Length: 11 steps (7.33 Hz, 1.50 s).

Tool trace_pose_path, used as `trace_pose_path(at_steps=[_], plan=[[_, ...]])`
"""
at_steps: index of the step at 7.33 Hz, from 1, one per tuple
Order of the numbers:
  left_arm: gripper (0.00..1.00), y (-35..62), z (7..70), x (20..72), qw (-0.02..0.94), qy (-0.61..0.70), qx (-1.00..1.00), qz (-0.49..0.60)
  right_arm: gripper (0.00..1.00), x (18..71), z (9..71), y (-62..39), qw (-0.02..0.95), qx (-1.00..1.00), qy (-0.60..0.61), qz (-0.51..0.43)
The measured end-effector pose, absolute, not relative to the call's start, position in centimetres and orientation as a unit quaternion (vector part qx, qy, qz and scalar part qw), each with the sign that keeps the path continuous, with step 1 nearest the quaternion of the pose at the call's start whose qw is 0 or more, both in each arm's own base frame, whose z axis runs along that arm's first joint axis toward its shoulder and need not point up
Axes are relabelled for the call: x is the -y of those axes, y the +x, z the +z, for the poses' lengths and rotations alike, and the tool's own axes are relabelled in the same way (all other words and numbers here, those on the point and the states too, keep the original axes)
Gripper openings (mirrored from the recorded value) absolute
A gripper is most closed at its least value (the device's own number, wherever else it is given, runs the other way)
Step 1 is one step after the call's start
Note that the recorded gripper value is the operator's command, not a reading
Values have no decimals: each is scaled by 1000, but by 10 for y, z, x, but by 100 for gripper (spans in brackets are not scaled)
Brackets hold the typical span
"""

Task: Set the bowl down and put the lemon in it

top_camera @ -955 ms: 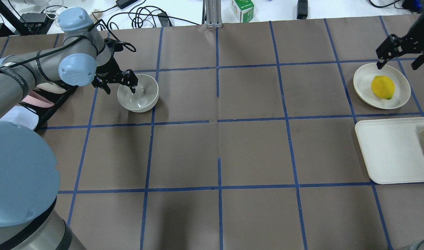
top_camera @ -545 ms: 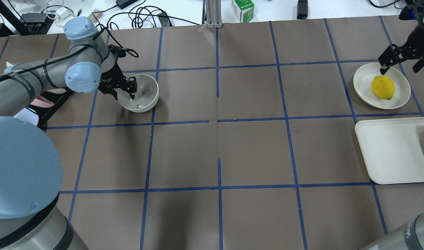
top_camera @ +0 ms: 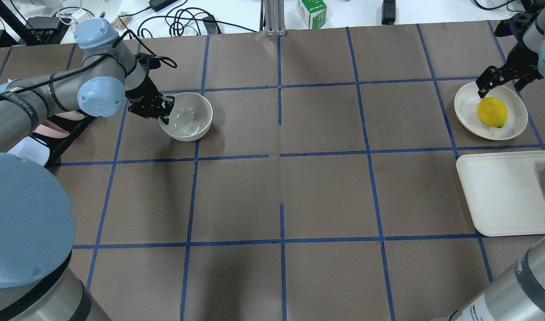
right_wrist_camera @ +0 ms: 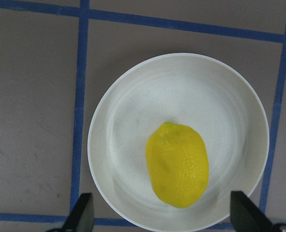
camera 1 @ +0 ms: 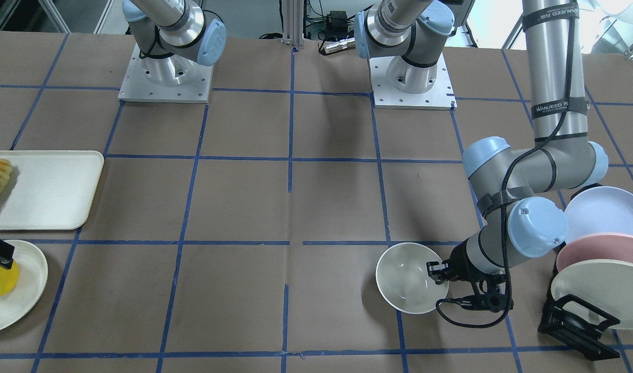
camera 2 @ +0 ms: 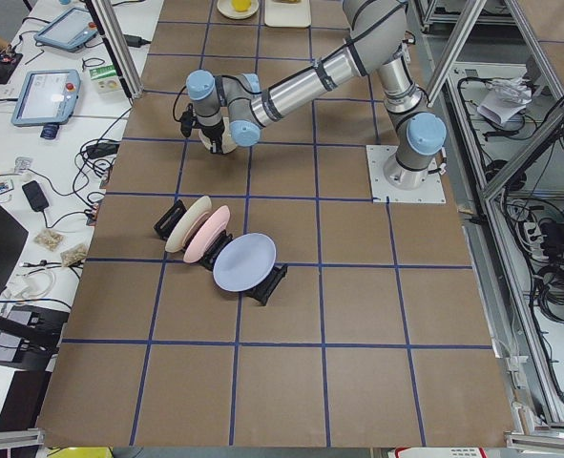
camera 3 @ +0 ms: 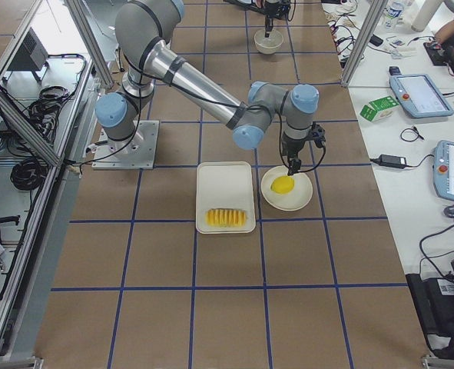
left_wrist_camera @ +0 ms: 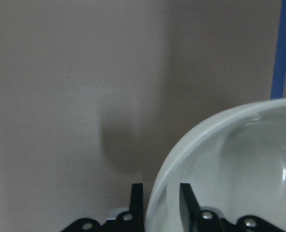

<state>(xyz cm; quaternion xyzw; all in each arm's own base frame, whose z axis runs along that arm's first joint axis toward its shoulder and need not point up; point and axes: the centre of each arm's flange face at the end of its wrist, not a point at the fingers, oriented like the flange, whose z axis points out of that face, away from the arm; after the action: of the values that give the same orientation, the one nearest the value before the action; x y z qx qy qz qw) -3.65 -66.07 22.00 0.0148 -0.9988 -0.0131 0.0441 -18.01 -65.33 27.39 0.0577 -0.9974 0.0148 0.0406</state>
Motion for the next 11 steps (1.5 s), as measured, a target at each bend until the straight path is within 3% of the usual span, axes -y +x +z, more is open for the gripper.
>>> trace_pose_path(at_steps=[3, 6, 7, 8, 9, 10, 11], plan=[[0, -82, 247, 641, 105, 33, 994, -20, 100, 664, 237, -188, 40, 996, 78, 18], [0, -202, 243, 590, 138, 27, 990, -2, 100, 665, 221, -192, 42, 996, 83, 12], [0, -236, 237, 573, 139, 34, 990, 10, 87, 664, 215, -193, 42, 996, 82, 9], [0, -254, 228, 560, 137, 37, 990, 13, 33, 663, 210, -198, 40, 996, 78, 5], [0, -260, 219, 551, 134, 38, 990, 12, 0, 661, 207, -203, 37, 997, 73, 1], [0, -262, 212, 549, 129, 38, 991, 12, 0, 659, 205, -205, 35, 997, 69, -5], [63, -262, 207, 548, 122, 39, 992, 12, 0, 657, 204, -205, 30, 997, 67, -14]])
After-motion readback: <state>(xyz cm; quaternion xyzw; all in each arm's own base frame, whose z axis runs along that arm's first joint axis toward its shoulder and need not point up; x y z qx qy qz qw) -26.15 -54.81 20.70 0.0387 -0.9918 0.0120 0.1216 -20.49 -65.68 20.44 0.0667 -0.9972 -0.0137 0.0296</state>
